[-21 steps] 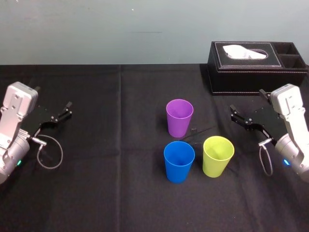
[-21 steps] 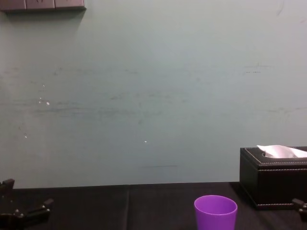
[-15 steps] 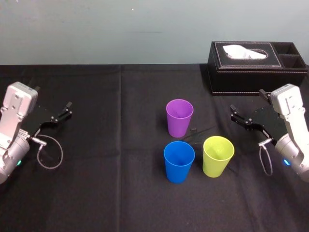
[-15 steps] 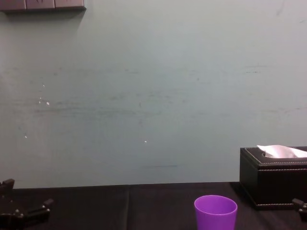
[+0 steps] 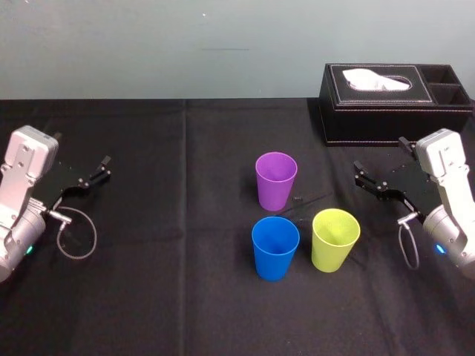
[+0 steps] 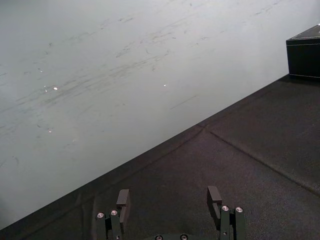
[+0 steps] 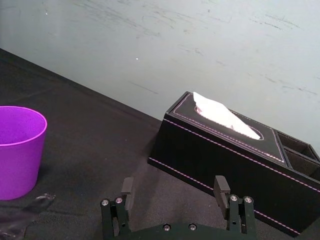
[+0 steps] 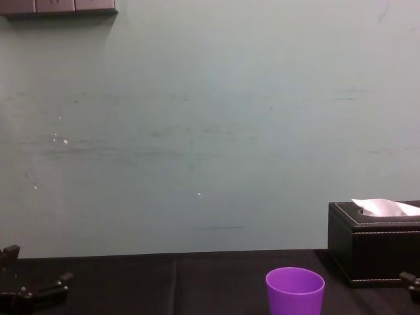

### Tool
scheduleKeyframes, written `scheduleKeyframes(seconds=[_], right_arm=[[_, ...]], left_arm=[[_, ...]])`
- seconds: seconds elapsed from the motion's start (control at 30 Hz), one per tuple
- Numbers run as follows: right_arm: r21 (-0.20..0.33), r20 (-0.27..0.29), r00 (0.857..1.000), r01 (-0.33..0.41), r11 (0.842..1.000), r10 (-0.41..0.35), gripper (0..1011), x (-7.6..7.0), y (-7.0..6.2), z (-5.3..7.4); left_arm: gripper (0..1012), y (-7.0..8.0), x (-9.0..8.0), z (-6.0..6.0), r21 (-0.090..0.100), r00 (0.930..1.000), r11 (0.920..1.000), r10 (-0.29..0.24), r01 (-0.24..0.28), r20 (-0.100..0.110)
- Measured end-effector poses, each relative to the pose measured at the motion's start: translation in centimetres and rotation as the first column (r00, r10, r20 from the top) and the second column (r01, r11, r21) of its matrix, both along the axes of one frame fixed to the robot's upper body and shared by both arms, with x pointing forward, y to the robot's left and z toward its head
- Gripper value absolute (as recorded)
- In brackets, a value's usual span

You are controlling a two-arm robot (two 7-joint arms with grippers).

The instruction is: Stack the three plastic cups sequentially using one hand.

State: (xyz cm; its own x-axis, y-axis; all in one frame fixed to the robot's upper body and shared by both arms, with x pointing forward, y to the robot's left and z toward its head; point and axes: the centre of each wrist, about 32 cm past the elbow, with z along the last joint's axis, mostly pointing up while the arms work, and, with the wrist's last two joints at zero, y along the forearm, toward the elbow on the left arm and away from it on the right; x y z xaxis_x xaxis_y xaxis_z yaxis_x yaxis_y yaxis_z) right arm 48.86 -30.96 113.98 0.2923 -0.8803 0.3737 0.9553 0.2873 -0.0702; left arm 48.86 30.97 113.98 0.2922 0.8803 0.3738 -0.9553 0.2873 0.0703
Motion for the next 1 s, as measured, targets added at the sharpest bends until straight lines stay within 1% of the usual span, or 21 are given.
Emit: scheduleKeyframes(seconds=[1.0], right_arm=[[0.000,0.000,1.000,0.000,1.000,0.000,1003,0.00,0.00,0.00]], left_arm=[[1011,0.00,0.00,0.00,0.000,1.0000,1.0000,0.000,0.000,0.000]])
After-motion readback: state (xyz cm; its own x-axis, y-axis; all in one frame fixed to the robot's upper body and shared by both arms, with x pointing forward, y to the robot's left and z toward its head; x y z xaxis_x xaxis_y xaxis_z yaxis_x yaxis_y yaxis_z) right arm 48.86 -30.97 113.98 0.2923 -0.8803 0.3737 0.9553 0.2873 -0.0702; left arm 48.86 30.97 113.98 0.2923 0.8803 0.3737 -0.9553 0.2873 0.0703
